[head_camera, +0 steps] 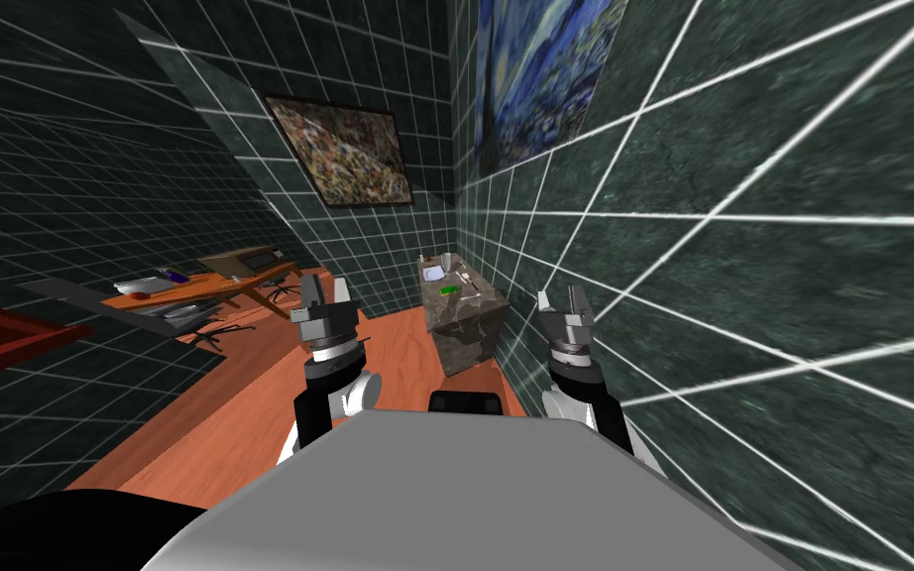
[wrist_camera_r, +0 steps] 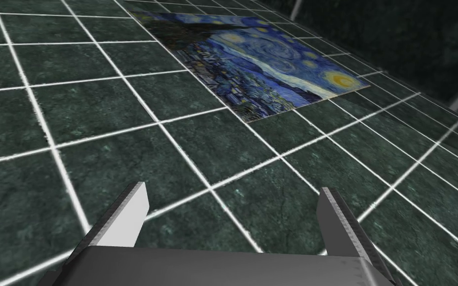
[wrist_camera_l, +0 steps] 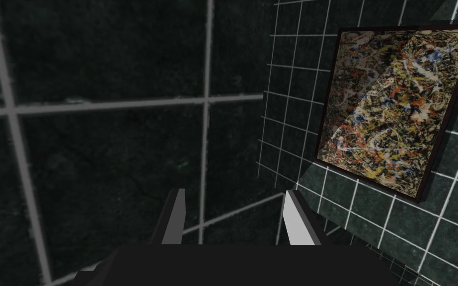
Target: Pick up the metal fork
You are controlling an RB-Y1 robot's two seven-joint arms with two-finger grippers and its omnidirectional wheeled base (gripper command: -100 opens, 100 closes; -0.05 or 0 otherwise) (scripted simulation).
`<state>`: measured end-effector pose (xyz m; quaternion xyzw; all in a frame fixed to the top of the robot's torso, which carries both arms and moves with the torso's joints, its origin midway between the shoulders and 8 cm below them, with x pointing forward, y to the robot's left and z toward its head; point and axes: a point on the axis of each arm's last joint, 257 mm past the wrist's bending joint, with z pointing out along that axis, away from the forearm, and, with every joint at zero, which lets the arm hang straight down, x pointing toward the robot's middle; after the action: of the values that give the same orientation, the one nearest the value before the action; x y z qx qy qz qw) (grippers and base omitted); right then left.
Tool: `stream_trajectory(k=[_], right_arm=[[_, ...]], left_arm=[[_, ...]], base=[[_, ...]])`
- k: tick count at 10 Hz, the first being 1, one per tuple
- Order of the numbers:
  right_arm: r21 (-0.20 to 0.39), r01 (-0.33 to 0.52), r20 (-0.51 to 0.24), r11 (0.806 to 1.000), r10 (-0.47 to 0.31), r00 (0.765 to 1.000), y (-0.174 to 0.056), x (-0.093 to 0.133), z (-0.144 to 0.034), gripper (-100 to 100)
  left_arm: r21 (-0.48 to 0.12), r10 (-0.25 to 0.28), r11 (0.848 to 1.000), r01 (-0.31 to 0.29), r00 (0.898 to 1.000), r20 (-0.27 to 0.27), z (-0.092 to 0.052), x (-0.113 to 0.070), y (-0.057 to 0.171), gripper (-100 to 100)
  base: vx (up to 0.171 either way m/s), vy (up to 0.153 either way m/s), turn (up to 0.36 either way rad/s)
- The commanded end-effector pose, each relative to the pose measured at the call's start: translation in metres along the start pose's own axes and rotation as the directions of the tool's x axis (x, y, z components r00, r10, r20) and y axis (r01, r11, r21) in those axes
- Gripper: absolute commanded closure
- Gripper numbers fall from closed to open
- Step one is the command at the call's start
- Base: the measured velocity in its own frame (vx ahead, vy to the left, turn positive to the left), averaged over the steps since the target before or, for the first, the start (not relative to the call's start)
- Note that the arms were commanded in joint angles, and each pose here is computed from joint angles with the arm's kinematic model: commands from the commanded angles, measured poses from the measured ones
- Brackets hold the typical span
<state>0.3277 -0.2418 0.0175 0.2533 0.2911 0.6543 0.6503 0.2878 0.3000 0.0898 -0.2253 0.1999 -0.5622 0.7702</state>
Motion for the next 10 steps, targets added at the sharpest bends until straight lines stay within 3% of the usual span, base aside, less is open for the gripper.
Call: stream_trajectory(k=[1, 3, 6, 7, 8, 9, 10], right_arm=[[0.028, 0.013, -0.027, 1.0, -0.013, 1.0, -0.008, 0.004, -0.008, -100], [0.121, 0.041, -0.08, 0.992, -0.032, 0.996, -0.035, 0.015, -0.031, -100], [0.178, 0.073, -0.144, 0.981, -0.048, 0.988, -0.051, 0.023, -0.047, -100], [0.232, 0.098, -0.178, 0.968, -0.057, 0.982, -0.067, 0.027, -0.065, -100], [0.233, 0.104, -0.192, 0.967, -0.059, 0.98, -0.067, 0.028, -0.066, -100], [0.289, 0.134, -0.228, 0.948, -0.067, 0.971, -0.083, 0.032, -0.087, -100], [0.29, 0.14, -0.243, 0.947, -0.069, 0.967, -0.083, 0.032, -0.088, -100]], left_arm=[[0.0, 0.0, 1.0, 0.0, 1.0, 0.0, 0.0, 0.0, 0.0, 0], [0.0, 0.0, 1.0, 0.0, 1.0, 0.0, 0.0, 0.0, 0.0, 0], [0.0, 0.0, 1.0, 0.0, 1.0, 0.0, 0.0, 0.0, 0.0, 0], [0.0, 0.0, 1.0, 0.0, 1.0, 0.0, 0.0, 0.0, 0.0, 0], [0.0, 0.0, 1.0, 0.0, 1.0, 0.0, 0.0, 0.0, 0.0, 0], [0.0, 0.0, 1.0, 0.0, 1.0, 0.0, 0.0, 0.0, 0.0, 0], [0.0, 0.0, 1.0, 0.0, 1.0, 0.0, 0.0, 0.0, 0.0, 0]], base=[[-0.065, -0.022, 0.062], [-0.083, -0.009, 0.167], [-0.06, -0.002, 0.089], [-0.051, -0.004, 0.21], [-0.049, -0.009, 0.073], [-0.056, -0.001, 0.169], [-0.045, -0.001, 0.1]])
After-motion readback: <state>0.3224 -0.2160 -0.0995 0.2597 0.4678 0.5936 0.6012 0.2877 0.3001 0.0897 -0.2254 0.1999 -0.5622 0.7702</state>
